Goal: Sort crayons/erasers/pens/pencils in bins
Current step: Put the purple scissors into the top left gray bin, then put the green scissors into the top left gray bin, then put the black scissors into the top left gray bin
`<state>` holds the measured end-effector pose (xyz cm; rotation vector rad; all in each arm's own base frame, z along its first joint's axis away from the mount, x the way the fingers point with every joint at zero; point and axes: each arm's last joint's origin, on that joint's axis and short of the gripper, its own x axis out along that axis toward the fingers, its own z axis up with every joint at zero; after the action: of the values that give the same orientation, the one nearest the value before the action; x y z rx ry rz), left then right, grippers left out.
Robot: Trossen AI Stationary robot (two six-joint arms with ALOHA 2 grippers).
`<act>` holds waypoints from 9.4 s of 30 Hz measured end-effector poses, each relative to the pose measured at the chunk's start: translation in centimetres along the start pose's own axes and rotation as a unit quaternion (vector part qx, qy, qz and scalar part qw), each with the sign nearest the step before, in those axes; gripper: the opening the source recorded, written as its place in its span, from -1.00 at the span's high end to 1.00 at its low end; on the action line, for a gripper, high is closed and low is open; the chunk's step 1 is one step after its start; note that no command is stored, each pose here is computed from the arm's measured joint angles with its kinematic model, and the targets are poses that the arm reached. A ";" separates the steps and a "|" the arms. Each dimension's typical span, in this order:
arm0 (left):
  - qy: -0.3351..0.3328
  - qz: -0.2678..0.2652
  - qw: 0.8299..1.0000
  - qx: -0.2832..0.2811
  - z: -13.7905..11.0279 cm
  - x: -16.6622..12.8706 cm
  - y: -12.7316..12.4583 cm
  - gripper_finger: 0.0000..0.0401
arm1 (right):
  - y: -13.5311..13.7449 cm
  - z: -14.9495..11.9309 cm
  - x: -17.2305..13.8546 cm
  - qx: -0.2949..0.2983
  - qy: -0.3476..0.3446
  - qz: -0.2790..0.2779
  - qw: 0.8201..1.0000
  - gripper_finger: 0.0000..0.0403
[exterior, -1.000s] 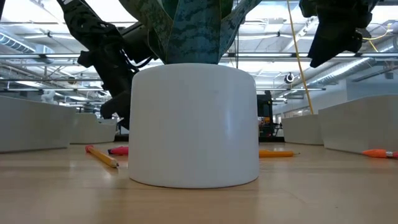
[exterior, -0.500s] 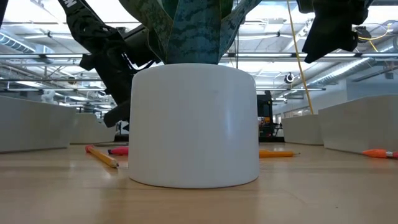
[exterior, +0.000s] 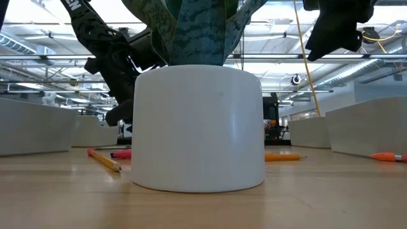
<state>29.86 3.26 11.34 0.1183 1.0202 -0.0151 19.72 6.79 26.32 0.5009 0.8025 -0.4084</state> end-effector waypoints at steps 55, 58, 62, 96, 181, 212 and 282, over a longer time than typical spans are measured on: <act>0.225 0.454 0.750 -0.425 -6.0 -11.0 19.2 0.91 | 1.8 -1.0 1.5 -0.050 0.006 0.015 0.999 0.34; 0.241 0.455 0.733 -0.444 -7.0 -10.4 19.9 0.93 | 2.2 -1.2 1.3 -0.052 0.006 0.024 0.998 0.34; 0.245 0.444 0.726 -0.464 -7.8 -9.9 20.4 0.95 | 2.5 -1.4 1.2 -0.054 0.003 0.036 0.998 0.34; 0.046 0.200 0.872 -0.443 -1.4 -17.4 16.5 0.06 | 2.5 -1.4 1.2 -0.057 -0.009 0.027 0.998 0.34; 0.207 0.025 0.978 0.027 2.4 -8.1 4.3 0.95 | 2.8 -0.7 1.4 -0.043 -0.010 0.064 0.997 0.34; 0.467 0.228 0.675 -0.524 -9.1 -14.8 15.0 0.86 | 2.9 -0.4 1.3 -0.053 -0.030 0.061 0.996 0.34; -0.248 0.248 0.922 -0.164 -2.0 -17.0 3.2 -0.01 | -17.2 11.3 19.7 0.031 0.114 -0.153 0.981 0.36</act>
<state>19.49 5.89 25.06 0.0575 0.4526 0.5628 29.59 -16.59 13.45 0.4879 1.0976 -0.6698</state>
